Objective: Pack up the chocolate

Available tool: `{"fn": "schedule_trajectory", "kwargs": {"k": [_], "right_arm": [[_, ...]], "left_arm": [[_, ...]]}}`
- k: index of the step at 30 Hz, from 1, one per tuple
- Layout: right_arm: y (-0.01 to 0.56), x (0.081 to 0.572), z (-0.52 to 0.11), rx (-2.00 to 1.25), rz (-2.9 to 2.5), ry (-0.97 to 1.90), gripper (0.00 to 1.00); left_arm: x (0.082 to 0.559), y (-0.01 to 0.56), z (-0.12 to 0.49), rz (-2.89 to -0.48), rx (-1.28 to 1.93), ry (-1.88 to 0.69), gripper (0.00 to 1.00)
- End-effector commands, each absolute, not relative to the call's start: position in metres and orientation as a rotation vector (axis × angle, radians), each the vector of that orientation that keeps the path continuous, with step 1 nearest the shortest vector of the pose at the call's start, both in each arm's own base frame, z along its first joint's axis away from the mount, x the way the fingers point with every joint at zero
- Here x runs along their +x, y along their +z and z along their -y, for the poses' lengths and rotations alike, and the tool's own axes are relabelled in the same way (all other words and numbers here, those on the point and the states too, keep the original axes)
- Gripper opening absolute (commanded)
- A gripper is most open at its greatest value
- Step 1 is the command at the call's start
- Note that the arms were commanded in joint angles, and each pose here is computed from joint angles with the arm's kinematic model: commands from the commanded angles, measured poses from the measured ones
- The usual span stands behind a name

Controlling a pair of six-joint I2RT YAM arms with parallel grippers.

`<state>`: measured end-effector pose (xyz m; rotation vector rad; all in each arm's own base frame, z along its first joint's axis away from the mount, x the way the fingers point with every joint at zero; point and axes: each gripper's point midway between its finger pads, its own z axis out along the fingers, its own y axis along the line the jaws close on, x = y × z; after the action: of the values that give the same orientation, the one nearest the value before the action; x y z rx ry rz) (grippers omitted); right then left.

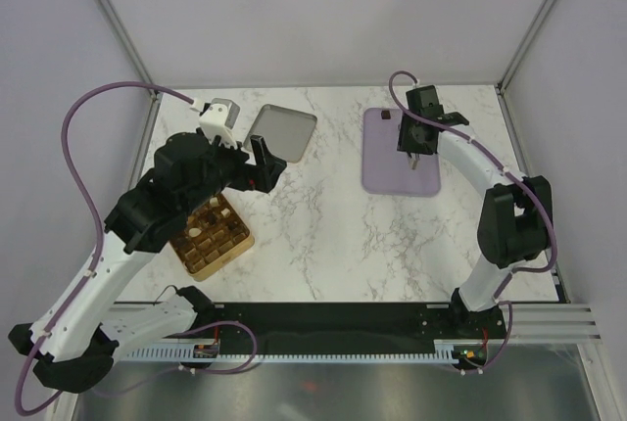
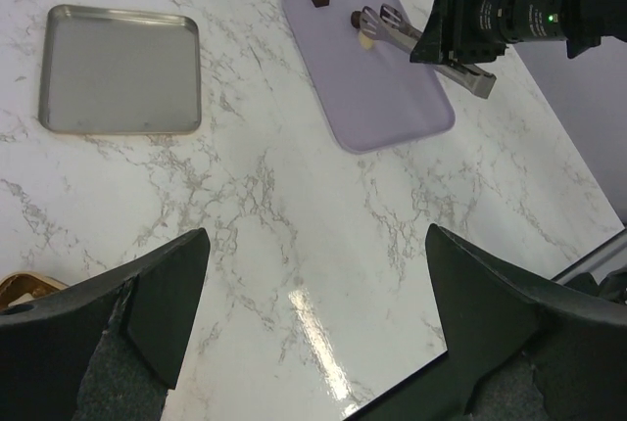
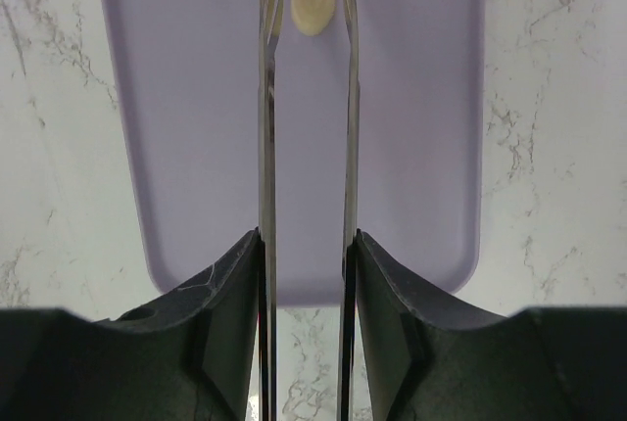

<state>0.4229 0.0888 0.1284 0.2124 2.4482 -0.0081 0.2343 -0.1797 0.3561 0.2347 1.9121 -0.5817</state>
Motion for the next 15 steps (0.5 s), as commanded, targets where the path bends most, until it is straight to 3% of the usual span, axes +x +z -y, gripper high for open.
{"fn": "schedule_trajectory", "kwargs": {"k": [1,15], "right_arm": [[0.150,0.446,-0.084,0.218,-2.392,0.017,0.49],[0.123,0.482,-0.082,0.196,-2.425,0.068,0.49]], "left_arm": [[0.236,0.353,0.189,-1.917,0.266,-0.611,1.00],[0.243,0.354,0.190,-1.915,0.273,-0.591,1.00]]}}
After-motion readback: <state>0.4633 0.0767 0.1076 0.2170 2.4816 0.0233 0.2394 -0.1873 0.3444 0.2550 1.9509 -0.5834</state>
